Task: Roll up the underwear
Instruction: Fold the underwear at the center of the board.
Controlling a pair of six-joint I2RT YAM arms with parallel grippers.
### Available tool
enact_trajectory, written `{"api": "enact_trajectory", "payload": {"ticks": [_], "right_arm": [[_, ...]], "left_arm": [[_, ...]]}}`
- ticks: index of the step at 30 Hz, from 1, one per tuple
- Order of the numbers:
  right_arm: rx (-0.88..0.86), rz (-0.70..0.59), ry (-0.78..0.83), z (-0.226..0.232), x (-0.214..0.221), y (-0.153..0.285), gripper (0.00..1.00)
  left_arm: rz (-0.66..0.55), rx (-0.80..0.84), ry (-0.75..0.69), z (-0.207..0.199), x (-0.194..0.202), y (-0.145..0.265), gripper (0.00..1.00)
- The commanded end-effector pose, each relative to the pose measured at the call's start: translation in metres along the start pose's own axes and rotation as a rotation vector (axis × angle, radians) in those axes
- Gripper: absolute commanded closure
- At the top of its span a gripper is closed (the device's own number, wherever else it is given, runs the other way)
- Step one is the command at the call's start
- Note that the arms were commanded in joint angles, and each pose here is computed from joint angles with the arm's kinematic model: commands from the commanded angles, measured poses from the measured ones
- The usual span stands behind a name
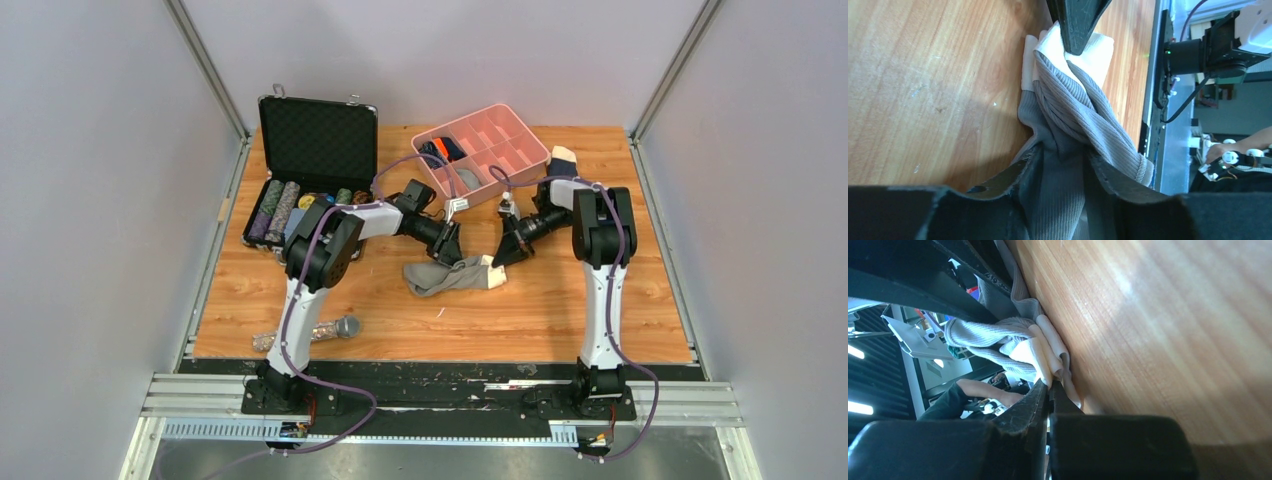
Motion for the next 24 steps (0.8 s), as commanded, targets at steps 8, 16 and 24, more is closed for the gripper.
{"api": "enact_trajectory", "payload": {"ticks": [8,16,24], "right_arm": [[0.158,0.052,-0.036,-0.032,0.004,-0.01,1.0],[0.157,0.053,-0.021,-0.029,0.013,-0.011,1.0],[0.15,0.024,-0.003,-0.024,0.003,-0.01,1.0]], "left_arm": [[-0.282,-0.31,-0.233,-0.062,-0.064,0.089,0.36],[-0.174,-0.341,-0.562,-0.086,-0.018,0.071,0.3],[-0.086,-0.473,-0.921,-0.08,-0.011,0.041,0.0]]}}
Point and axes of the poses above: each gripper's point midway between its finger pads, its own y axis back along the fingers, its own z axis along the line the jaws close on, x = y × z, the point moved 1 cm from there along y, back along the fingers, and after that the axes turned 9 degrees about y, right-handed, at the moved point
